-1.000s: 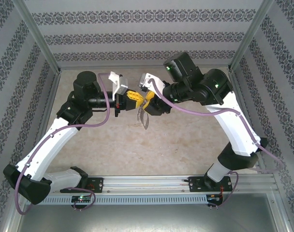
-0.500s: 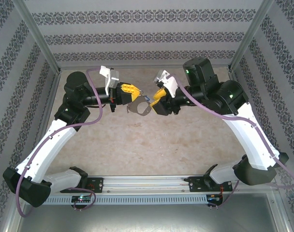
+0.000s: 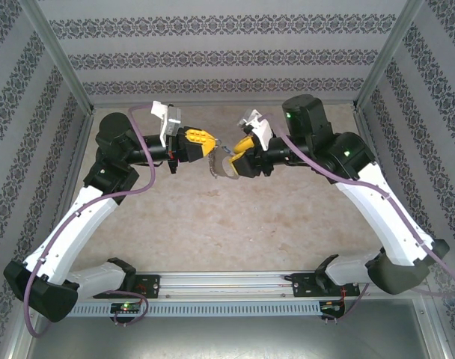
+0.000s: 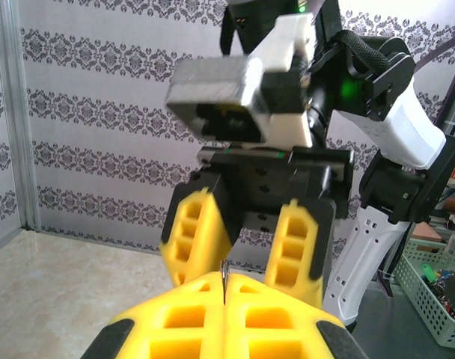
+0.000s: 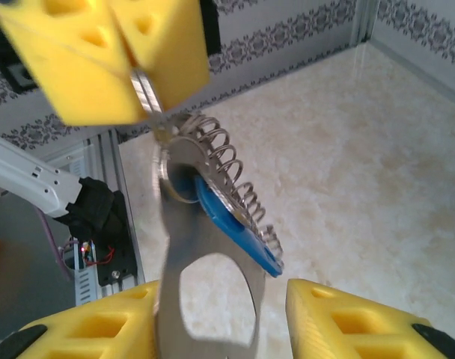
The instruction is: Put the keys on the keyring
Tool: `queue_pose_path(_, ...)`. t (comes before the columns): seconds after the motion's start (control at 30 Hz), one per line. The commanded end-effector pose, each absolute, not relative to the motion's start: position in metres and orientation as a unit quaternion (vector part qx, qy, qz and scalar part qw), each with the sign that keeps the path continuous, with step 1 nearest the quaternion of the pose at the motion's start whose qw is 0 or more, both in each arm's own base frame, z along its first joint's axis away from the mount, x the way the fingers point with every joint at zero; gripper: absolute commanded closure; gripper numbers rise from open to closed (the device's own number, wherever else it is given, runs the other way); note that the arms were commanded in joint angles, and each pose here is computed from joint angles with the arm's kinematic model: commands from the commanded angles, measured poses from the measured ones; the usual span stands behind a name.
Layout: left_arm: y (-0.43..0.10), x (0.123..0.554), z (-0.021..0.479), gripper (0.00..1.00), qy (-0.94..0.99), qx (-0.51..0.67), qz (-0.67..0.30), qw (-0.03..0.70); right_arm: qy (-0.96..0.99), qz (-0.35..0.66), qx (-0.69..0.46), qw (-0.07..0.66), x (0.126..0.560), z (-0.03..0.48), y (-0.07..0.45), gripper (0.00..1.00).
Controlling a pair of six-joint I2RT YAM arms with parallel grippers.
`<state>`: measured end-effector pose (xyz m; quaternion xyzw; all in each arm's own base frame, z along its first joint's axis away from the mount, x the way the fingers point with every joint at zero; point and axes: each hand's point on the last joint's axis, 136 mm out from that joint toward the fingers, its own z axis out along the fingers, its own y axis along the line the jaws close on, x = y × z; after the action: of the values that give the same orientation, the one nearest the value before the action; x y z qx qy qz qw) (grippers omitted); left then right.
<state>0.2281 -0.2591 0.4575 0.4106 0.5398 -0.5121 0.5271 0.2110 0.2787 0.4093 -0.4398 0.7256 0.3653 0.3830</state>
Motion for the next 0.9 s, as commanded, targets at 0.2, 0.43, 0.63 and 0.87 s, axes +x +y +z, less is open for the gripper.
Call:
queue_pose_path(0.2,-0.253,0.218,0.473,1.00,0.508,0.422,-0.512,0.549,0.712,0.350,-0.424,0.437,0.217,0.434,0.264,0.58)
queue_pose_path(0.43,-0.254,0.217,0.479,1.00,0.500,0.421,-0.520,0.550,0.721,0.337,-0.439,0.418,0.219,0.414,0.268,0.61)
queue_pose_path(0.63,-0.253,0.215,0.480,1.00,0.500,0.423,-0.522,0.547,0.715,0.344,-0.436,0.424,0.220,0.410,0.271,0.61)
queue_pose_path(0.87,-0.254,0.217,0.478,1.00,0.503,0.422,-0.519,0.547,0.696,0.372,-0.451,0.417,0.212,0.411,0.286,0.58)
